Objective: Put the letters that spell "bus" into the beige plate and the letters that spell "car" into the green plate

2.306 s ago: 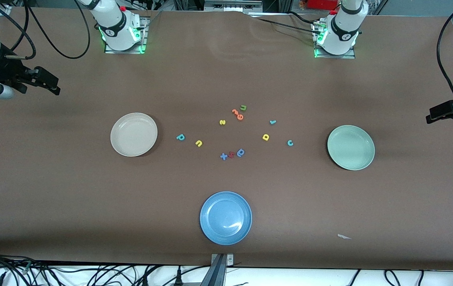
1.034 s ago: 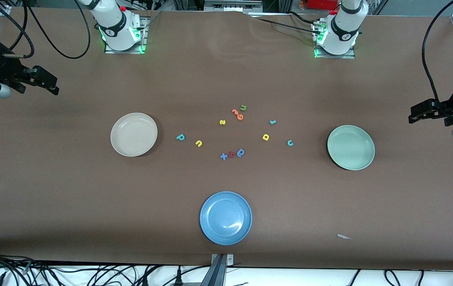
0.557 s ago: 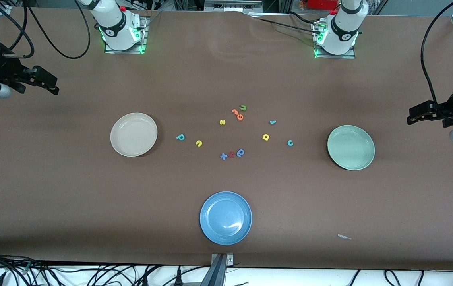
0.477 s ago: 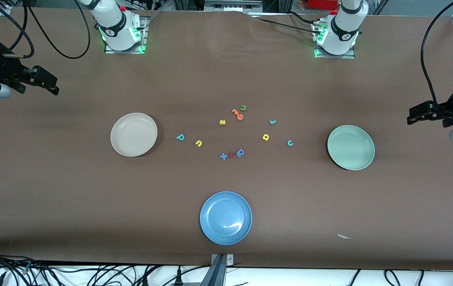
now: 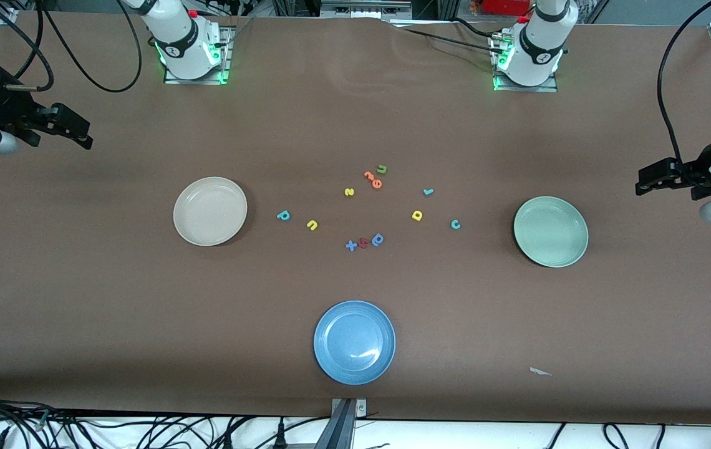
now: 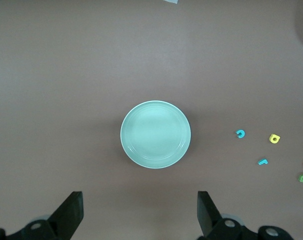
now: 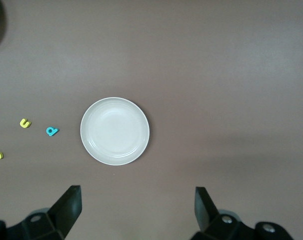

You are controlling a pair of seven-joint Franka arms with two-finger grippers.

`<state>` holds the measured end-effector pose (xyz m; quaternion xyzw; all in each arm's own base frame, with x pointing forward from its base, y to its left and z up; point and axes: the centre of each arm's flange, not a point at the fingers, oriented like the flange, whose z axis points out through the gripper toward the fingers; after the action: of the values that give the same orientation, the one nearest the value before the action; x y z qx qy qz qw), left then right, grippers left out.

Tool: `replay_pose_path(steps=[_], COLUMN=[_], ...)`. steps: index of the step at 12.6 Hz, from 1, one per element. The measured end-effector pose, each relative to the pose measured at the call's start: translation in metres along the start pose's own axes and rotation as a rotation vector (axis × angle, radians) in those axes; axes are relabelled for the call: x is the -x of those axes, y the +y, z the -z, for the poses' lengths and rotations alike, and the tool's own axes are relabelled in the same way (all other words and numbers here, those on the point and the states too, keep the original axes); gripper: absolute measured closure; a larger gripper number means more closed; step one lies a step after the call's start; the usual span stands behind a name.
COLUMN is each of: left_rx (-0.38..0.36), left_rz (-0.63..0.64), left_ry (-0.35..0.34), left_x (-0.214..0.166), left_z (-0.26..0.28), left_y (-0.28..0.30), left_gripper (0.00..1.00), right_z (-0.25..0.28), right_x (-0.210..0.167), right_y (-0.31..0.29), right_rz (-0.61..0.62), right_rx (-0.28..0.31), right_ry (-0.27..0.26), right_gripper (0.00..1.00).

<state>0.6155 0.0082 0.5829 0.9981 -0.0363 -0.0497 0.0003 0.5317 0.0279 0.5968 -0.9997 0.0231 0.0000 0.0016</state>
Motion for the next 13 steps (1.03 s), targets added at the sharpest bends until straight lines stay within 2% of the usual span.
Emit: replay_pose_path(steps=[13], left_rx=[0.002], left_rz=[-0.004], left_ry=[-0.025], left_x=[-0.006], left_z=[-0.014], left_y=[0.002], left_gripper=[0.0], right_z=[0.0], right_x=[0.0], right_y=[0.0], right_rz=[0.0], right_rx=[0.0], right_ry=[-0.002], right_gripper=[0.0])
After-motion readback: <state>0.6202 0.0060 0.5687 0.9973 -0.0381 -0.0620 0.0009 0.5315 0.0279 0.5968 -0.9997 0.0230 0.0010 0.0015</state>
